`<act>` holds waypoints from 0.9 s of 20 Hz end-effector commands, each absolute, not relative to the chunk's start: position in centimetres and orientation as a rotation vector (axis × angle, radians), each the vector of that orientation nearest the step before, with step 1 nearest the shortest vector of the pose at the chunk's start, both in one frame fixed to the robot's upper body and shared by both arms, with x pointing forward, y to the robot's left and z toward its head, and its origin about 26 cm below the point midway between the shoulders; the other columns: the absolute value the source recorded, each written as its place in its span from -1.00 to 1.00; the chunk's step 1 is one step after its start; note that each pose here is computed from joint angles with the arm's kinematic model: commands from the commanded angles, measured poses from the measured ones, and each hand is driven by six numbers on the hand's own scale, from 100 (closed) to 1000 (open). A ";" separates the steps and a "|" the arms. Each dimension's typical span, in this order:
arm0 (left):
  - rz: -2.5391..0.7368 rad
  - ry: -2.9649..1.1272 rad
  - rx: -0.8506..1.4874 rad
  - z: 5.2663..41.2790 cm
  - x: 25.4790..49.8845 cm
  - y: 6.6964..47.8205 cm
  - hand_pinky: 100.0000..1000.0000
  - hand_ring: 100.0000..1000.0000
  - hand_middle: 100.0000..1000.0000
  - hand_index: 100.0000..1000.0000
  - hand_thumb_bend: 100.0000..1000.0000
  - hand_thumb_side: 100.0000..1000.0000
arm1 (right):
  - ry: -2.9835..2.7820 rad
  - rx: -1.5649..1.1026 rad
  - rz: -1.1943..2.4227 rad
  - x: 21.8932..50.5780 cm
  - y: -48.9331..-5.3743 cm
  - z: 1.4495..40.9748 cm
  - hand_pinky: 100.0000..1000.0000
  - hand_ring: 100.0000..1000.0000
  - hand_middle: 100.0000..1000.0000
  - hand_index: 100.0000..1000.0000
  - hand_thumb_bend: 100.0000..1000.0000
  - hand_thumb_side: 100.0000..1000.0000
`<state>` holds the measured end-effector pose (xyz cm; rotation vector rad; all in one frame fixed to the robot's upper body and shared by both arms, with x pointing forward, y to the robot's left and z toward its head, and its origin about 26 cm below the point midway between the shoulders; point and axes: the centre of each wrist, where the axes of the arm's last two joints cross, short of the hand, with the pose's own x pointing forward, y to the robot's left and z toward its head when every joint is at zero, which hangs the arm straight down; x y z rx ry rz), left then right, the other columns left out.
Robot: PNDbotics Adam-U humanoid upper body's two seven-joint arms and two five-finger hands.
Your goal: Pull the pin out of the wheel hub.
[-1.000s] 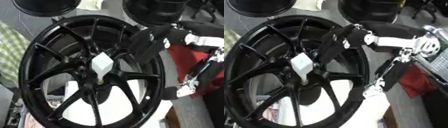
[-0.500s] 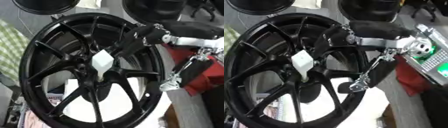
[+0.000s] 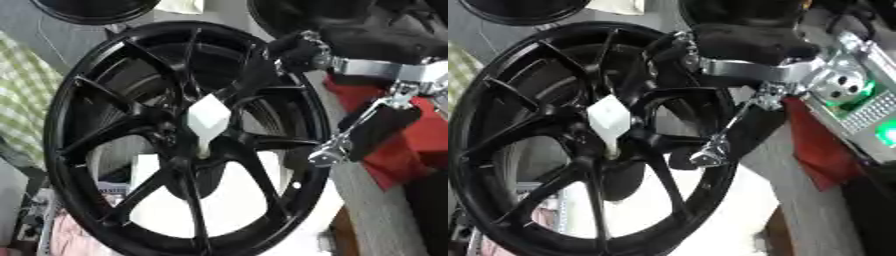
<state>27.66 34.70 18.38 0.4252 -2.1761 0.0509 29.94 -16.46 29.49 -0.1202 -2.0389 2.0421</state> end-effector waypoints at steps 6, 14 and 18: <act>0.080 -2.189 0.465 19.2 27.2 35.2 0.29 0.20 -0.01 0.28 -1.00 0.45 | -2.016 -0.193 2.056 29.6 -15.9 30.3 0.84 0.68 0.41 0.58 -0.09 -0.92; 0.094 -2.199 0.469 19.3 27.2 35.3 0.29 0.20 0.00 0.28 -1.00 0.44 | -1.996 -0.255 1.996 30.5 -15.5 29.9 0.82 0.67 0.40 0.56 -0.17 -0.94; 0.106 -2.202 0.475 19.4 27.2 35.4 0.29 0.20 0.00 0.28 -1.00 0.44 | -1.986 -0.292 1.980 31.5 -15.3 29.6 0.81 0.67 0.40 0.56 -0.18 -0.95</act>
